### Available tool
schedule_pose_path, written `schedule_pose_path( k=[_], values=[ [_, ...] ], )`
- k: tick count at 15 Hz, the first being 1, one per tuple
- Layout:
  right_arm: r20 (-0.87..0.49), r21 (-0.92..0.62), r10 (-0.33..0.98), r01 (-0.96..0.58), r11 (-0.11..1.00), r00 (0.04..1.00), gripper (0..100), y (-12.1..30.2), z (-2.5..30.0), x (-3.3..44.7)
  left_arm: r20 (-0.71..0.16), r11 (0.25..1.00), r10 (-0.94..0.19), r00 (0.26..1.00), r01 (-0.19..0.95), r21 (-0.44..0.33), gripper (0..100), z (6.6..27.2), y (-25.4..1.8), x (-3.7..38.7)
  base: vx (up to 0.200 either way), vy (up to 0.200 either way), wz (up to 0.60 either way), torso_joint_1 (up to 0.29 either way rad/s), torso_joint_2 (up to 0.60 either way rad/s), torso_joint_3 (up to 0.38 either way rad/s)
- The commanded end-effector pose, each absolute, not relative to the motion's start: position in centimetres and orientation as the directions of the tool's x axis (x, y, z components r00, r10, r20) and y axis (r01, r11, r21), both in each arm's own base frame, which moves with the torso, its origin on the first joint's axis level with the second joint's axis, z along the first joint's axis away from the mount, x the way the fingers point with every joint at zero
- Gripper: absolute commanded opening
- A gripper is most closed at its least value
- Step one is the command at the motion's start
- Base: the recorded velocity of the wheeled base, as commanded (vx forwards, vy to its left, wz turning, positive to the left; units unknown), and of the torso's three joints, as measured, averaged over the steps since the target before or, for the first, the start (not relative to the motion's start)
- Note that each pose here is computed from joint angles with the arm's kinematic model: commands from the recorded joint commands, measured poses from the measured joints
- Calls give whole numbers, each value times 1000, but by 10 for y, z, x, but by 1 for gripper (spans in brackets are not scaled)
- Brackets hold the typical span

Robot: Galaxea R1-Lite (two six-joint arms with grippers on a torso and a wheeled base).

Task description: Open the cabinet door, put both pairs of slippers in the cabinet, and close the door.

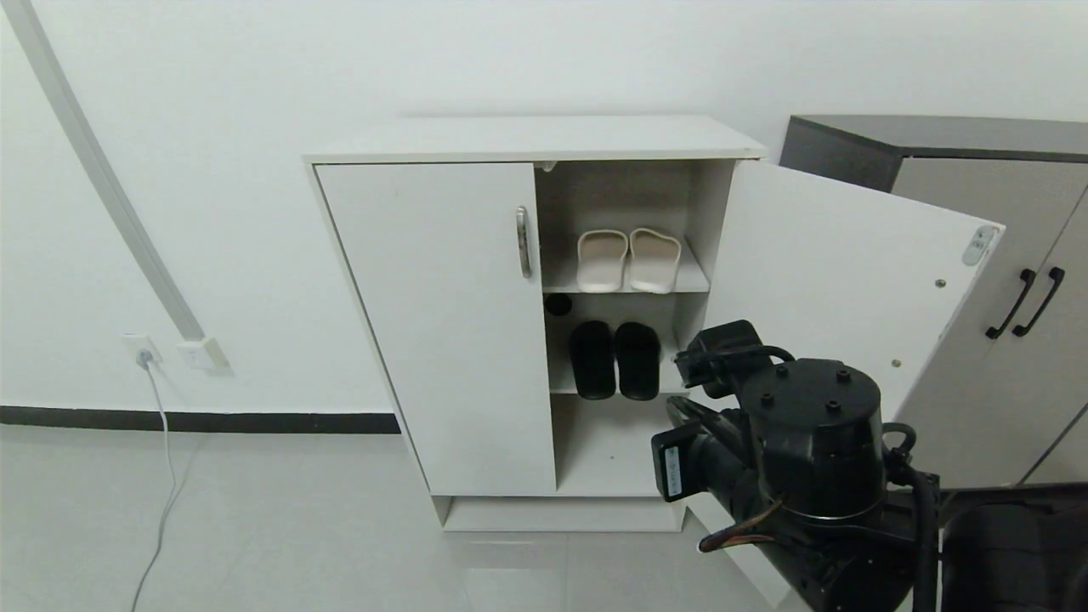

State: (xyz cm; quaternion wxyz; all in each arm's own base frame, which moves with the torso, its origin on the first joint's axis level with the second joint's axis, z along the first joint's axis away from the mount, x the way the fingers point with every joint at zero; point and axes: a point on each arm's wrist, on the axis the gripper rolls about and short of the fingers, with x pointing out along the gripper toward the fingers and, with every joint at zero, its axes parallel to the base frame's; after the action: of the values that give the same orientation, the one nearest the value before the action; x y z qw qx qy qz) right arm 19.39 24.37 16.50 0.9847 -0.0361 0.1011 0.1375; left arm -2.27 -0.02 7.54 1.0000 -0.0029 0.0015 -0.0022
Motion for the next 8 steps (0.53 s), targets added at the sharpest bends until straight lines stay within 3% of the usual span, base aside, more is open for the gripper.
schedule_pose_path(
  k=[1,8],
  values=[
    [-210,-42,265,-279,959,941,0,244,165,194,-3,1000,-5,1000,5,-6,0,75,0,-23,0,0,0,76,-466,-364],
    [-213,-45,255,-270,962,943,0,244,162,198,-3,1000,-6,1000,6,-5,0,75,0,-23,0,0,0,120,-459,-342]
  ],
)
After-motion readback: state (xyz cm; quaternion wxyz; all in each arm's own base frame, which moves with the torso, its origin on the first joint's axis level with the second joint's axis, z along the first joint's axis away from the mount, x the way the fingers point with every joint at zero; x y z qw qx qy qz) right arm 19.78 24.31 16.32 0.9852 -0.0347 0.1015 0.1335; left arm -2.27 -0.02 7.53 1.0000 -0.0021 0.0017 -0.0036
